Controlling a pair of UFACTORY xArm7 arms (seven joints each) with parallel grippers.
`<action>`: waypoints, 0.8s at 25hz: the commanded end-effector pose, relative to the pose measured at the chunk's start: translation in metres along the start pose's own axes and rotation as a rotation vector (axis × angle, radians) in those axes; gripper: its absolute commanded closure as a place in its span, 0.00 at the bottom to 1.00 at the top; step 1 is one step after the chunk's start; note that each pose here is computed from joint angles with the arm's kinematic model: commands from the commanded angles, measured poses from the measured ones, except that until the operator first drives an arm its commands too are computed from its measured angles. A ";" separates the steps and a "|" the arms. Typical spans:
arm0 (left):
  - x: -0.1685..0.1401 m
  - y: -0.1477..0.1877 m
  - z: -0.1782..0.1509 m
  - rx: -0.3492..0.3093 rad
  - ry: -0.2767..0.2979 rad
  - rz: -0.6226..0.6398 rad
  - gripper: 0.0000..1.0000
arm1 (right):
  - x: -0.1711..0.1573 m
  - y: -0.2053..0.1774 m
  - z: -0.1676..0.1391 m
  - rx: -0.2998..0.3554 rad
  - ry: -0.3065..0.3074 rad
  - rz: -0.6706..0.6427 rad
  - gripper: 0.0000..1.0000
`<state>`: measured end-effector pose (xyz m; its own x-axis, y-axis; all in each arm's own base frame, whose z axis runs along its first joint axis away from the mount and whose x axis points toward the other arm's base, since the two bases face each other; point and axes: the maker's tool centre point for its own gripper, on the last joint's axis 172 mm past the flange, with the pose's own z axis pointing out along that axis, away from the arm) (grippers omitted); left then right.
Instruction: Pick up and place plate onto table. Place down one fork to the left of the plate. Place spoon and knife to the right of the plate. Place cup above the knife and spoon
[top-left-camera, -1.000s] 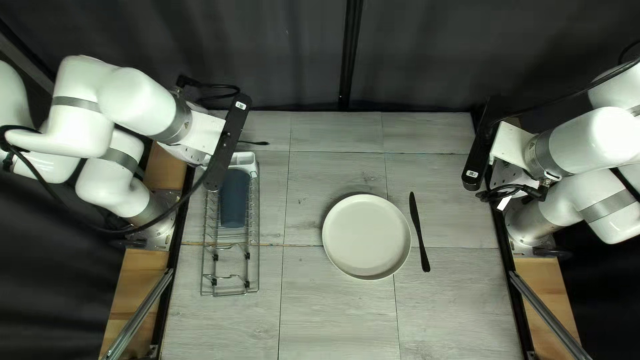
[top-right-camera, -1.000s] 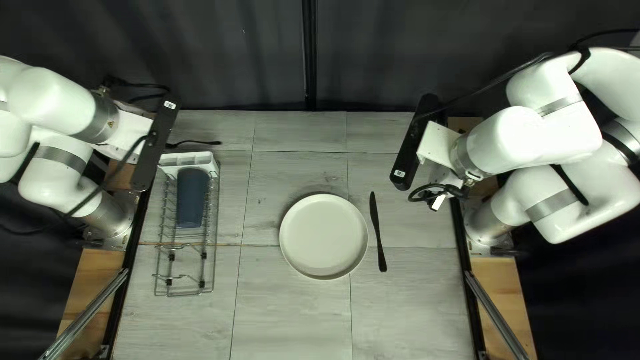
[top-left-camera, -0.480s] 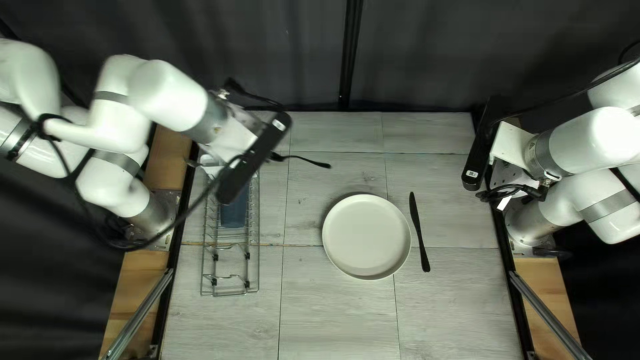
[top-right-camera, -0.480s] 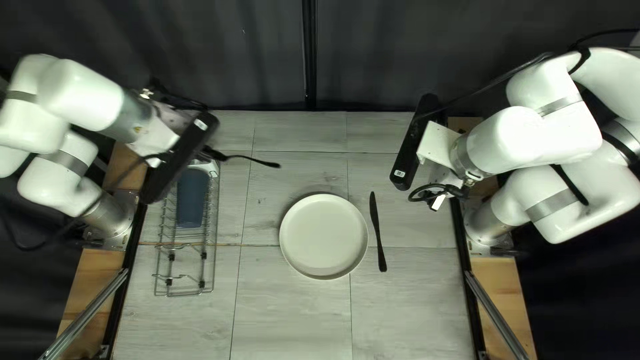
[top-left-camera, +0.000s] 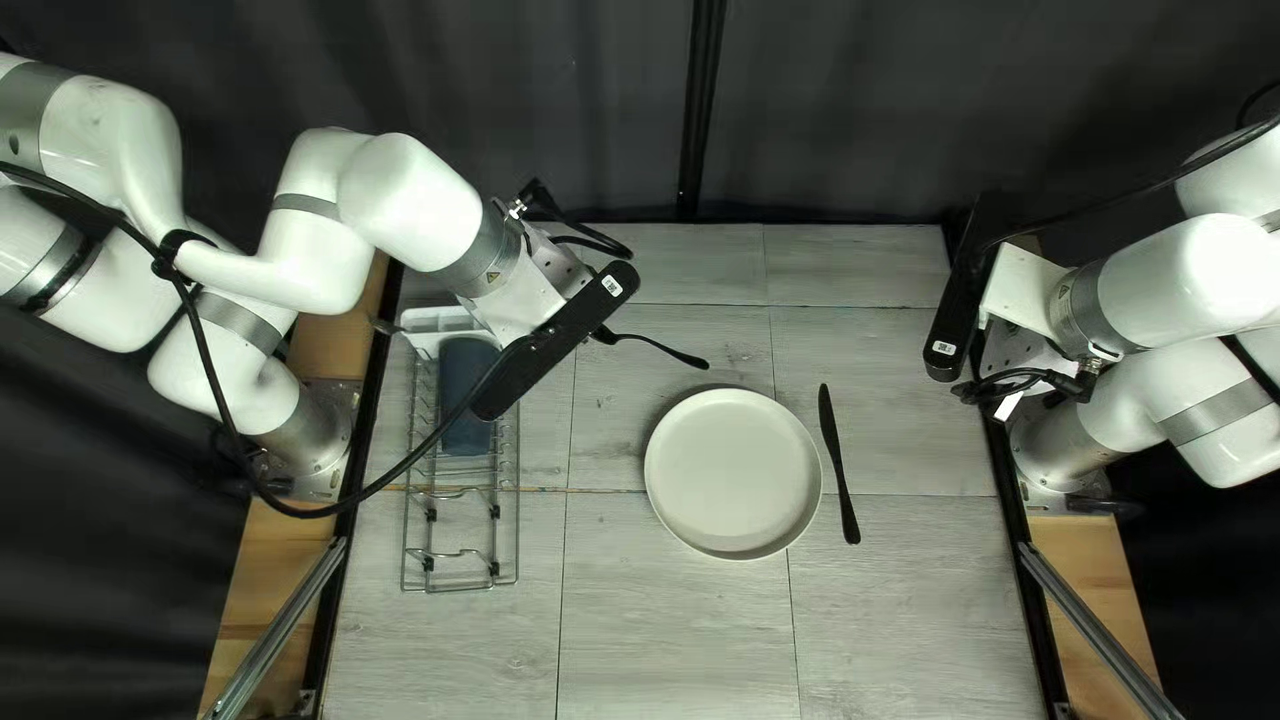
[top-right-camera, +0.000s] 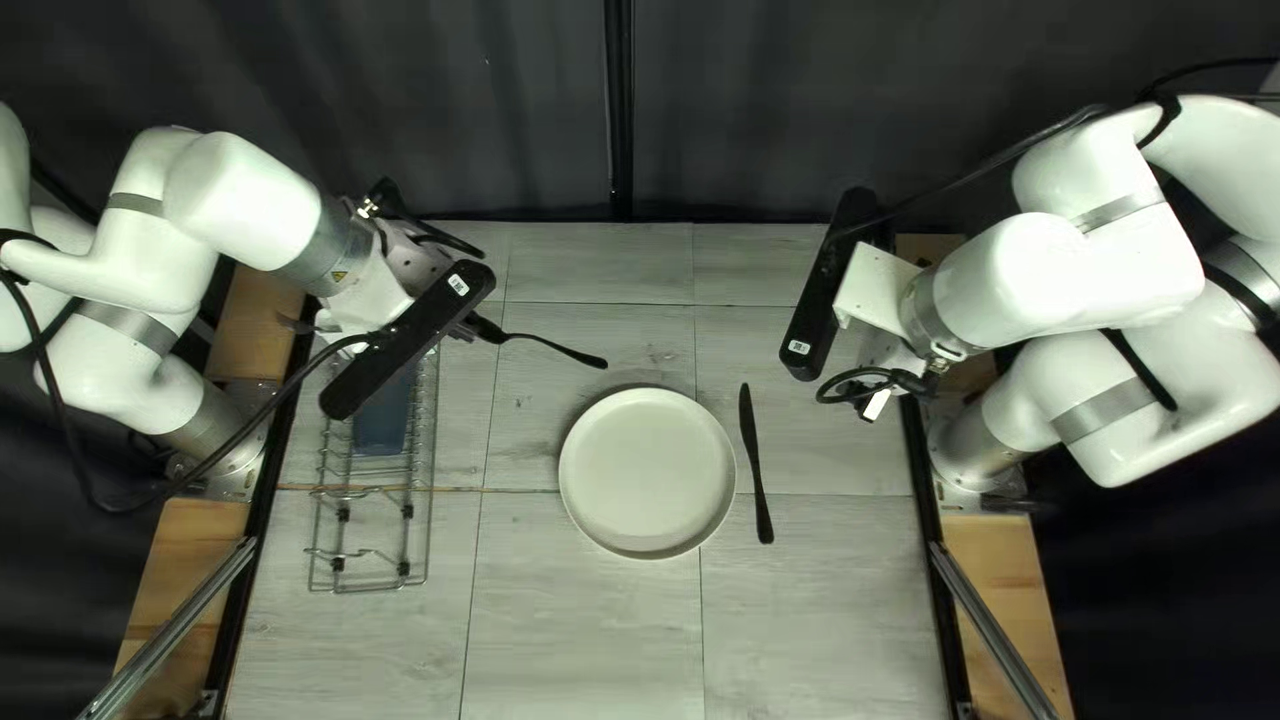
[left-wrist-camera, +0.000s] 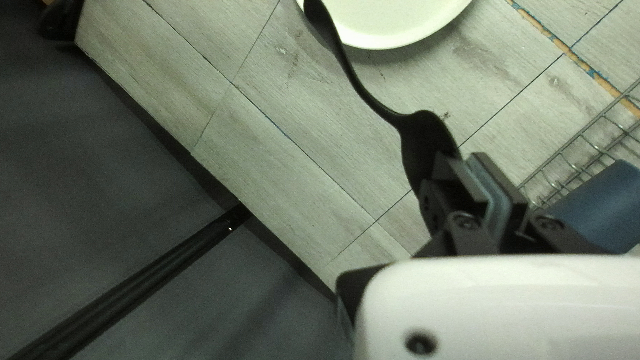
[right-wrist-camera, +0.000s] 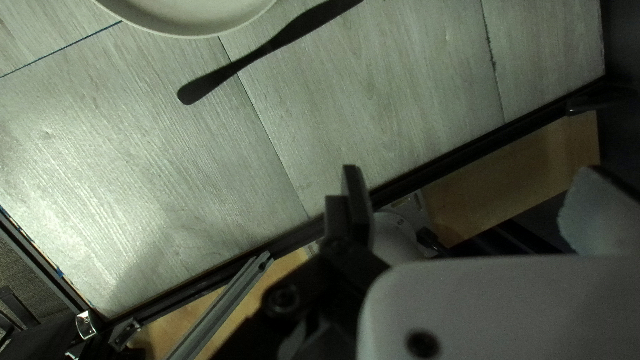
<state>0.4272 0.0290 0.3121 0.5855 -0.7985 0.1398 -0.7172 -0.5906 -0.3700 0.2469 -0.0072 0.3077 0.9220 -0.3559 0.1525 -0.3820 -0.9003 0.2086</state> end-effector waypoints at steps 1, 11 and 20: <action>0.025 0.006 -0.003 0.038 0.014 0.137 1.00 | 0.000 0.000 0.000 0.000 0.000 0.000 0.00; 0.063 0.027 -0.005 0.086 0.013 0.461 1.00 | 0.000 0.000 0.000 0.000 0.000 0.000 0.00; 0.063 0.027 -0.005 0.086 0.013 0.461 1.00 | 0.000 0.000 0.000 0.000 0.000 0.000 0.00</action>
<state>0.4427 -0.0380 0.3155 0.2075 -0.9772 -0.0456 -0.8671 -0.1621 -0.4711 0.2469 -0.0072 0.3077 0.9220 -0.3559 0.1525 -0.3820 -0.9003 0.2086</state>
